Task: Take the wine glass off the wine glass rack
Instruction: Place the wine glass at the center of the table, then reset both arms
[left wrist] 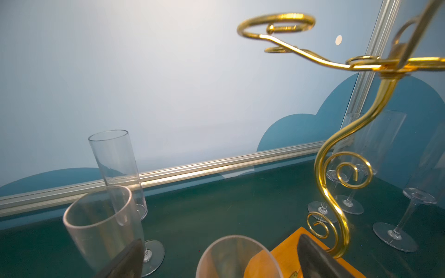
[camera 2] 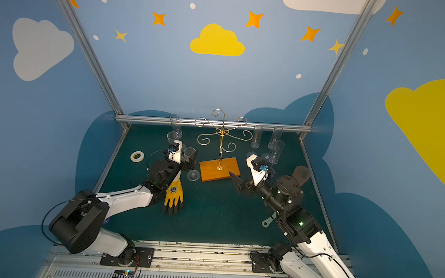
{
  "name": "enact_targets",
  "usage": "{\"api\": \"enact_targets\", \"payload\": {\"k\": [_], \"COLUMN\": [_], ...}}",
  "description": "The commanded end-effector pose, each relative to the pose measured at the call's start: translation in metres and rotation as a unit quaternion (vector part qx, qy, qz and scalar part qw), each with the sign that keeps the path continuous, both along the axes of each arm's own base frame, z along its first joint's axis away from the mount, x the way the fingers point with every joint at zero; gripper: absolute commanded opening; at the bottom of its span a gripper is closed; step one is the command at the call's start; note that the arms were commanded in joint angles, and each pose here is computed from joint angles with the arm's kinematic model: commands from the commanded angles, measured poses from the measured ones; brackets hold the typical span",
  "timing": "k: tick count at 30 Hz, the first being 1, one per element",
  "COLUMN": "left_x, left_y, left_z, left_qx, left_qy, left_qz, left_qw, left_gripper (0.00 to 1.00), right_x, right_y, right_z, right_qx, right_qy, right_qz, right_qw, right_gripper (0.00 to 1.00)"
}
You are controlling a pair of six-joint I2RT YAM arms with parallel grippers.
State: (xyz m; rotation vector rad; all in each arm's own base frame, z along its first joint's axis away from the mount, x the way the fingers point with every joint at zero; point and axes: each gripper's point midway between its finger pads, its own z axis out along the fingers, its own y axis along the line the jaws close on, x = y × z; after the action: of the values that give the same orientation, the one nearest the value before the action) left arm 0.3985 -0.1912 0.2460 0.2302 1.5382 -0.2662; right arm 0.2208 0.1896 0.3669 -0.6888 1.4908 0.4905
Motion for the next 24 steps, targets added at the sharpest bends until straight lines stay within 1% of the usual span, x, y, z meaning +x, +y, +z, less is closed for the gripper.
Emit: {"api": "enact_targets", "payload": {"k": [1, 4, 6, 9, 10, 11, 14, 18, 21, 24], "left_x": [-0.012, -0.025, -0.035, -0.052, -0.059, -0.063, -0.084, -0.105, -0.111, -0.111], "left_y": [0.005, 0.015, 0.027, 0.046, 0.052, 0.059, 0.091, 0.123, 0.143, 0.162], "left_z": [0.009, 0.021, 0.027, 0.031, 0.029, 0.028, 0.016, -0.008, -0.038, -0.062], "left_qx": [0.007, -0.005, -0.009, 0.001, 0.011, 0.016, 0.023, 0.015, 0.01, 0.0], "left_qy": [0.003, -0.002, -0.005, -0.001, 0.008, 0.016, 0.034, 0.031, 0.066, 0.102], "left_qz": [-0.003, 0.005, 0.018, 0.04, 0.047, 0.058, 0.107, 0.145, 0.172, 0.208], "left_qw": [1.0, 1.0, 1.0, 0.999, 0.999, 0.998, 0.993, 0.989, 0.983, 0.973], "left_gripper": [0.99, 0.99, 0.99, 0.99, 0.99, 0.99, 0.99, 0.99, 0.99, 0.99], "right_x": [0.003, 0.007, 0.013, 0.025, 0.029, 0.033, 0.044, 0.058, 0.07, 0.083], "right_y": [-0.011, -0.019, -0.025, -0.036, -0.04, -0.043, -0.056, -0.074, -0.092, -0.117], "right_z": [0.0, -0.004, -0.016, -0.041, -0.048, -0.067, -0.108, -0.159, -0.191, -0.219], "right_qx": [-0.007, -0.015, -0.025, -0.035, -0.034, -0.041, -0.041, -0.032, -0.045, -0.073], "right_qy": [-0.014, -0.022, -0.019, -0.004, 0.001, 0.015, 0.051, 0.102, 0.127, 0.153], "right_qz": [-0.027, -0.052, -0.073, -0.113, -0.126, -0.136, -0.174, -0.217, -0.249, -0.295], "right_qw": [0.999, 0.998, 0.997, 0.993, 0.992, 0.99, 0.983, 0.97, 0.959, 0.94], "right_gripper": [0.92, 0.92, 0.92, 0.92, 0.92, 0.92, 0.92, 0.92, 0.92, 0.92]}}
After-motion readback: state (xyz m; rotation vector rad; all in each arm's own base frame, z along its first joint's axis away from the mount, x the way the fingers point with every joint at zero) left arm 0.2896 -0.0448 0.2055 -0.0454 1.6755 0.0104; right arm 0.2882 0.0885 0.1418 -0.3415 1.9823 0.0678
